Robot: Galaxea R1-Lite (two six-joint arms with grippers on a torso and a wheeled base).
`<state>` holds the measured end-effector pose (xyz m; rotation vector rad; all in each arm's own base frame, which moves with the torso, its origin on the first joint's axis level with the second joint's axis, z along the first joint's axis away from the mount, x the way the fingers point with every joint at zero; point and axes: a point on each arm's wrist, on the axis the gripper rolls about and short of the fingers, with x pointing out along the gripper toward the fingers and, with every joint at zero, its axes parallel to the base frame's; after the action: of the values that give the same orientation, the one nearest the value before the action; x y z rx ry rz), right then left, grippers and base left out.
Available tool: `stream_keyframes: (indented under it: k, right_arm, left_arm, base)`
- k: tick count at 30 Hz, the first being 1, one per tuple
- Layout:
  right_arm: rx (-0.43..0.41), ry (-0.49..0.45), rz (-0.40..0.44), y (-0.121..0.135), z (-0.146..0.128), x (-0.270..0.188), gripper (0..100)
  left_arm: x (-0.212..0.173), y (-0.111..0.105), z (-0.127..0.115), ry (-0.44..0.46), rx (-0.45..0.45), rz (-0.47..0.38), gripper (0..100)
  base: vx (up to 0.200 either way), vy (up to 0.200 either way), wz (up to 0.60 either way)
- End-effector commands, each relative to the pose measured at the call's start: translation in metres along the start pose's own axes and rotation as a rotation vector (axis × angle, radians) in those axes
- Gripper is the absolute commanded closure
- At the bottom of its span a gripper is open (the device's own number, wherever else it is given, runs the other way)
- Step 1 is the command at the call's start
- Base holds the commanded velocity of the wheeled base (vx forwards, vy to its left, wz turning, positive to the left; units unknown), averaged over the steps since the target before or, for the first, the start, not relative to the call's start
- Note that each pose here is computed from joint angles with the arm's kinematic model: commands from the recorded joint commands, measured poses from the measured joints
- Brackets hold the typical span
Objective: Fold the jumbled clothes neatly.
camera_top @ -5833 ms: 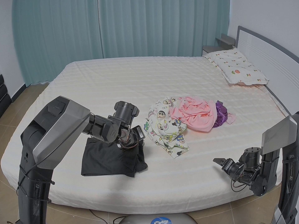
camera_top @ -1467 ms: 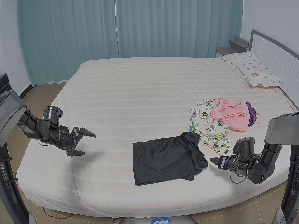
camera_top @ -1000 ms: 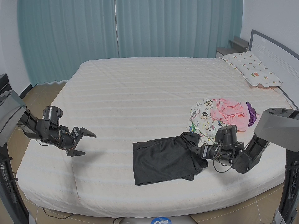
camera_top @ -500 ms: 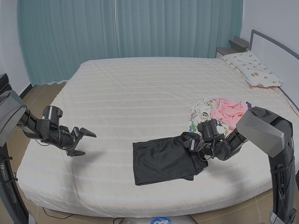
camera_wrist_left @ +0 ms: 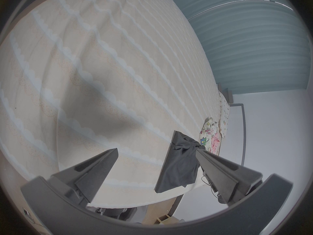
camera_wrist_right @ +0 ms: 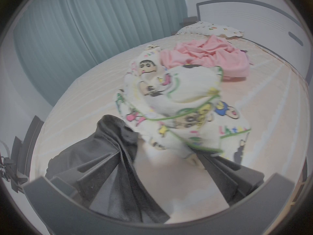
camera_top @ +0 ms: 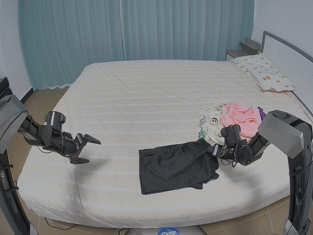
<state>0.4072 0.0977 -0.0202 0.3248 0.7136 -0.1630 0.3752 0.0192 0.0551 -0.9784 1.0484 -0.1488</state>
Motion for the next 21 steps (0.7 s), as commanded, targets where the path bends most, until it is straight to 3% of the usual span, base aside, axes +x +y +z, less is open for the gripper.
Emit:
stream_keyframes:
  k: [1,7,10,14,21]
  right_arm:
    - [0.022,0.009,-0.022,-0.015,0.004,-0.010,0]
    - [0.049,0.005,0.021,-0.025,0.008,-0.021,0]
    - [0.068,-0.001,0.124,-0.028,0.002,-0.032,0]
    - [0.038,0.059,0.232,-0.037,-0.019,-0.040,0]
    - [-0.029,0.171,0.304,-0.045,-0.044,-0.041,0]
  left_arm:
    - [0.000,0.000,0.000,0.000,-0.001,0.000,0]
    - [0.000,0.000,0.000,0.000,-0.001,0.000,0]
    - [0.000,0.000,0.000,0.000,0.000,0.000,0]
    - [0.000,0.000,0.000,0.000,0.000,0.000,0]
    - [0.000,0.000,0.000,-0.001,0.000,0.001,0]
  base:
    - [0.000,0.000,0.00]
    - [0.000,0.000,0.00]
    - [0.000,0.000,0.00]
    - [0.000,0.000,0.00]
    - [0.000,0.000,0.00]
